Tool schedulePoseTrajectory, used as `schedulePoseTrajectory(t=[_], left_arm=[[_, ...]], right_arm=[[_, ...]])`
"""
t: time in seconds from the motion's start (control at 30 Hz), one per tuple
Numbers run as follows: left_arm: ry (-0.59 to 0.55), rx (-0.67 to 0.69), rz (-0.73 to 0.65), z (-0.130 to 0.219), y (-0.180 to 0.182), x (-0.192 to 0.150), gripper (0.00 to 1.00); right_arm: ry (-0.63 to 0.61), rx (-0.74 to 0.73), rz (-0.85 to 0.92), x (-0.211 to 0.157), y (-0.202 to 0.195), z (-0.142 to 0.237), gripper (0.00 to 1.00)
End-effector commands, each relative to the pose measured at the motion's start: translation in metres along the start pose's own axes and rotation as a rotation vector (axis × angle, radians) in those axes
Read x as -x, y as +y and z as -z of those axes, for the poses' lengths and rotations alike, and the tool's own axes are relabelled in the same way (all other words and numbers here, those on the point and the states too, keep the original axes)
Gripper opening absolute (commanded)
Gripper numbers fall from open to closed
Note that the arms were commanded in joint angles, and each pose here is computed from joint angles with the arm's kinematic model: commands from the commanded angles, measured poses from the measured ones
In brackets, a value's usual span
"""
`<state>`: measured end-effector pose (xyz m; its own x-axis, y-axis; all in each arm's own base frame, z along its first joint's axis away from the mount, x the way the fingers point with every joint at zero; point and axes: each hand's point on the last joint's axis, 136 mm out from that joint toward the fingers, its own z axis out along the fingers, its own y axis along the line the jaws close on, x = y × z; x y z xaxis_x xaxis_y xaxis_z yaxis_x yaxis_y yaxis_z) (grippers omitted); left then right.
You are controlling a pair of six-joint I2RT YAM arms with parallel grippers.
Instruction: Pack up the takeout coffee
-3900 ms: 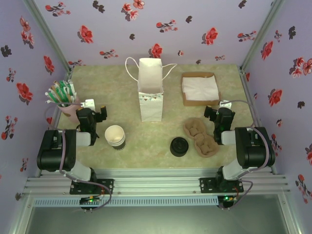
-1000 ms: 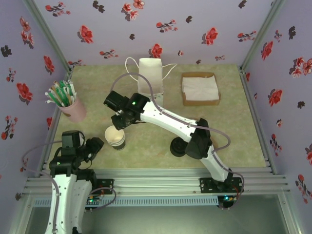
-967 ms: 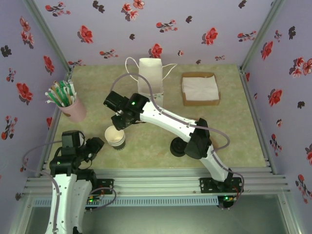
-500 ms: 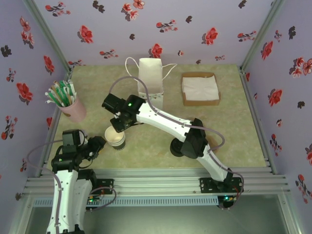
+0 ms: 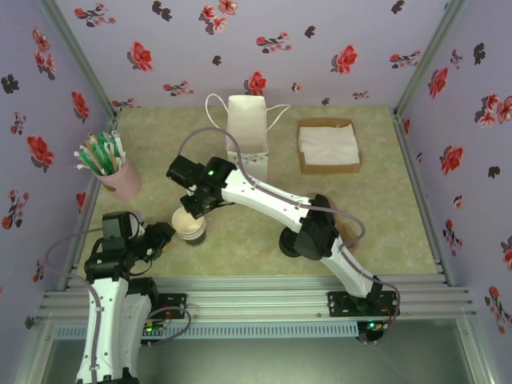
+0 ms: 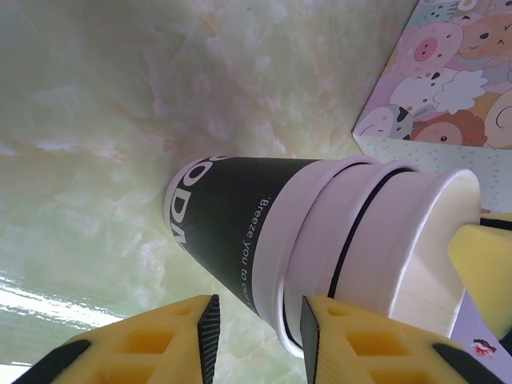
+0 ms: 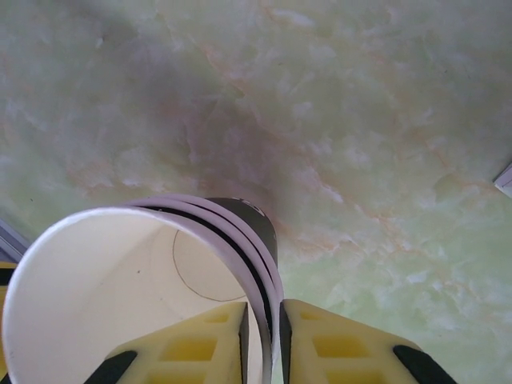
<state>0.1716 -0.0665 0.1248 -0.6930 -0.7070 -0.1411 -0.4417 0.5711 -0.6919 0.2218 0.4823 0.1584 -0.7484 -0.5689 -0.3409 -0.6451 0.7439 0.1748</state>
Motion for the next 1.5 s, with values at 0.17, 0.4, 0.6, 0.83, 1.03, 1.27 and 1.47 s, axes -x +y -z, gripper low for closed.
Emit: schedulePoseTrajectory(t=[0.17, 0.4, 0.6, 0.83, 1.03, 1.27, 1.47], left_arm=[[0.015, -0.020, -0.023, -0.004, -0.001, -0.001, 0.35], [0.016, -0.023, -0.025, -0.005, -0.001, -0.001, 0.35], [0.016, -0.025, -0.026, -0.005, -0.002, -0.001, 0.35], [0.015, -0.027, -0.027, -0.004, -0.002, -0.001, 0.35], [0.013, -0.031, -0.033, -0.004, -0.003, 0.000, 0.35], [0.012, -0.034, -0.036, -0.004, -0.004, 0.000, 0.36], [0.009, -0.038, -0.039, -0.004, -0.005, 0.001, 0.36]], right_arm=[[-0.012, -0.001, 0.006, 0.002, 0.005, 0.011, 0.10], [-0.011, -0.005, 0.003, 0.002, 0.005, 0.010, 0.08], [-0.029, -0.009, -0.010, 0.005, 0.004, 0.015, 0.04], [-0.062, 0.014, -0.042, 0.013, 0.003, 0.026, 0.00], [-0.083, 0.036, -0.066, 0.019, 0.002, 0.035, 0.00], [-0.106, 0.053, -0.083, 0.024, 0.000, 0.044, 0.00], [-0.119, 0.067, -0.095, 0.027, -0.002, 0.051, 0.00]])
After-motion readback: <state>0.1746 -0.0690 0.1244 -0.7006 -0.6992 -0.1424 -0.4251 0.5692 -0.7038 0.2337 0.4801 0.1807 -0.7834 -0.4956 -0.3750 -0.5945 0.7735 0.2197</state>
